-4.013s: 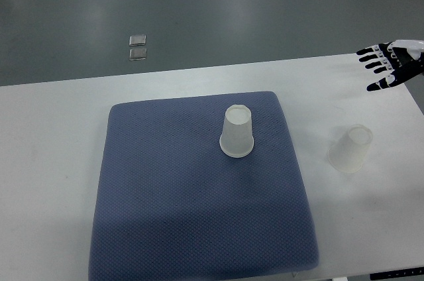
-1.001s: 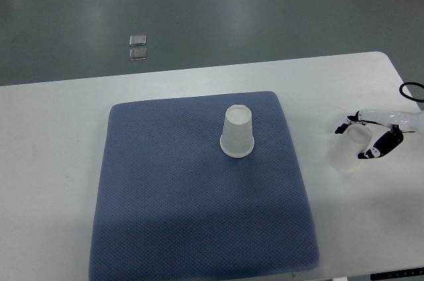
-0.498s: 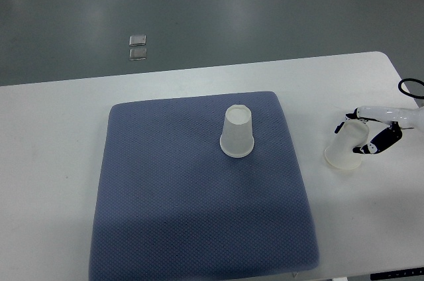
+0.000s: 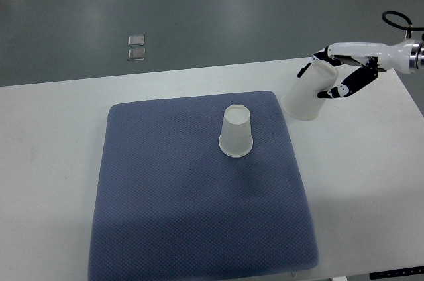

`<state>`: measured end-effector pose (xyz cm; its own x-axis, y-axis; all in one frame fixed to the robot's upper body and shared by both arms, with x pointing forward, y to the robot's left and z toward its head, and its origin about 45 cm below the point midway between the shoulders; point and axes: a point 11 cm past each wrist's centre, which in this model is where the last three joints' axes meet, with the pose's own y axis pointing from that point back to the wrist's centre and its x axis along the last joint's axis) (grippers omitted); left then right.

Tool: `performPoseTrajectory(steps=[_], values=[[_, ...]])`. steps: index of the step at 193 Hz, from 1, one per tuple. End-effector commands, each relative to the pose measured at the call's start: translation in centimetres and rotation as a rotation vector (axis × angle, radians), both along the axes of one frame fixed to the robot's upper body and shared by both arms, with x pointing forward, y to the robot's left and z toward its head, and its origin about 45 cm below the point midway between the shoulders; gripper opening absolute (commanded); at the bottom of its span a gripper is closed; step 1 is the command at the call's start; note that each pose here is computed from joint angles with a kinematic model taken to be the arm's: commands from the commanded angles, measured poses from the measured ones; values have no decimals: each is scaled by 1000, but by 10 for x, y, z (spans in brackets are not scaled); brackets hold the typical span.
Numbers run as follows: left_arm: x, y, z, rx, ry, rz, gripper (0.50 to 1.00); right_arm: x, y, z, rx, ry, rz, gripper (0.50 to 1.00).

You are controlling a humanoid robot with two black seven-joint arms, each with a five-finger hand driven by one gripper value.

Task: Stack paper cups
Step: 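Lift the cup with the right hand and carry it over the cup on the pad, then lower the held cup onto the cup on the pad and open the right hand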

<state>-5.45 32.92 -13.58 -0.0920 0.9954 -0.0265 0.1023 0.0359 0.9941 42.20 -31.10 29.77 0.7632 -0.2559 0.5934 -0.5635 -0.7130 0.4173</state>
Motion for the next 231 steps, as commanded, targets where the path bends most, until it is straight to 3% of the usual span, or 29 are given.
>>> performPoseTrajectory(steps=[1,86,183,208,231], values=[[1,0,0,0,-1,0,1000,9,28,16,19,-5,45,662],[0,0,0,0,0,0,1000,17,112,23,37,-19,176,670],[0,0,0,-1,0,0,1000,14,118,2,-14,22,169,699],[0,0,0,0,0,0,1000,11,116,-7,-14,44,164,723],[0,0,0,-1,0,0,1000,8,117,-15,-29,59,172,778]])
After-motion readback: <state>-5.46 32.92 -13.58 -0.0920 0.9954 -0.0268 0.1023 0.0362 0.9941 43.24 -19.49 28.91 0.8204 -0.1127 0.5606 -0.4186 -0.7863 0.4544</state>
